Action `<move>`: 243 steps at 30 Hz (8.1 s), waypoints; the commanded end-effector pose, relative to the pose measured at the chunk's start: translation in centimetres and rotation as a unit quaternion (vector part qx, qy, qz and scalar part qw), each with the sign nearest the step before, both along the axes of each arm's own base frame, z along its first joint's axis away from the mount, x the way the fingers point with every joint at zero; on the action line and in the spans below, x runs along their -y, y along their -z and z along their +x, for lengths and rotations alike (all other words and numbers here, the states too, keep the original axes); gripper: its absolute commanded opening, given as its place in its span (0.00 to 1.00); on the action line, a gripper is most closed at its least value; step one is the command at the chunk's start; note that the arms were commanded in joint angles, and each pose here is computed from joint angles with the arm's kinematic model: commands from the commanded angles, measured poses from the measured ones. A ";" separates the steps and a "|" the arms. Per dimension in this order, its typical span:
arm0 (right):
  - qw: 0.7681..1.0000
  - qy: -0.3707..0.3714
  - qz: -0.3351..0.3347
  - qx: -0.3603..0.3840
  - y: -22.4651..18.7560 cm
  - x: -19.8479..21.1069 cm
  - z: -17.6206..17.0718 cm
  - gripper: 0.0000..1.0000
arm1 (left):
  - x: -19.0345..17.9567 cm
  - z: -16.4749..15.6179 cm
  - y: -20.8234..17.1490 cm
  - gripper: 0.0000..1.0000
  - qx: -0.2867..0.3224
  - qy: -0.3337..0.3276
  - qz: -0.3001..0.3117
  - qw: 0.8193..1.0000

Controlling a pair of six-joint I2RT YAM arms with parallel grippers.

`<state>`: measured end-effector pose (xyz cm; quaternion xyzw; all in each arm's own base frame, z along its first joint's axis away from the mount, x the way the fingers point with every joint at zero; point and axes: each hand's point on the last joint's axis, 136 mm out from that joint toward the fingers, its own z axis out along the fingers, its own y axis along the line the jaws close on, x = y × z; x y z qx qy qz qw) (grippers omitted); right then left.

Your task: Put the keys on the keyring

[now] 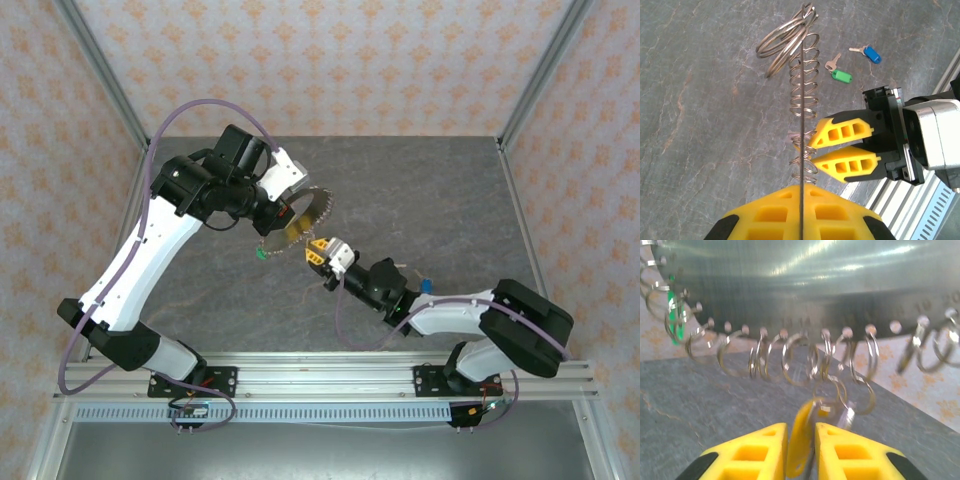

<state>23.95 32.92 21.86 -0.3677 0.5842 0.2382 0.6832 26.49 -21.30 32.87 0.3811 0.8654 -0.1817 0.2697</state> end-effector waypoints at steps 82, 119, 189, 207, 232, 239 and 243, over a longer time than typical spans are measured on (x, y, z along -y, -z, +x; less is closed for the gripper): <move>0.999 -0.030 -0.026 0.032 -2.1 -0.9 -0.9 0.15 | -0.6 -0.1 -1.8 0.00 0.090 -0.009 0.043 0.995; 0.998 0.003 -0.034 0.056 -4.5 -2.5 1.4 0.11 | -0.6 -0.3 -1.6 0.00 0.085 -0.007 0.046 0.995; 0.999 -0.037 0.015 0.026 -6.6 -1.4 -0.9 0.00 | -1.7 1.5 -1.3 0.00 0.110 -0.065 0.061 0.990; 0.990 -0.018 -0.038 0.134 -5.7 -2.1 -0.1 0.19 | 0.4 -0.6 -2.3 0.00 0.075 -0.023 -0.010 0.997; 0.987 0.009 -0.032 0.155 -6.2 -0.2 -0.4 0.21 | 0.6 -0.5 -2.4 0.00 0.070 -0.022 -0.011 0.997; 0.988 -0.004 -0.051 0.145 -5.2 -0.9 -0.4 0.15 | 0.6 -0.5 -2.5 0.00 0.071 -0.021 -0.010 0.997; 0.989 0.001 -0.046 0.142 -5.5 -0.8 -0.2 0.16 | 0.5 -0.6 -2.4 0.00 0.071 -0.022 -0.008 0.997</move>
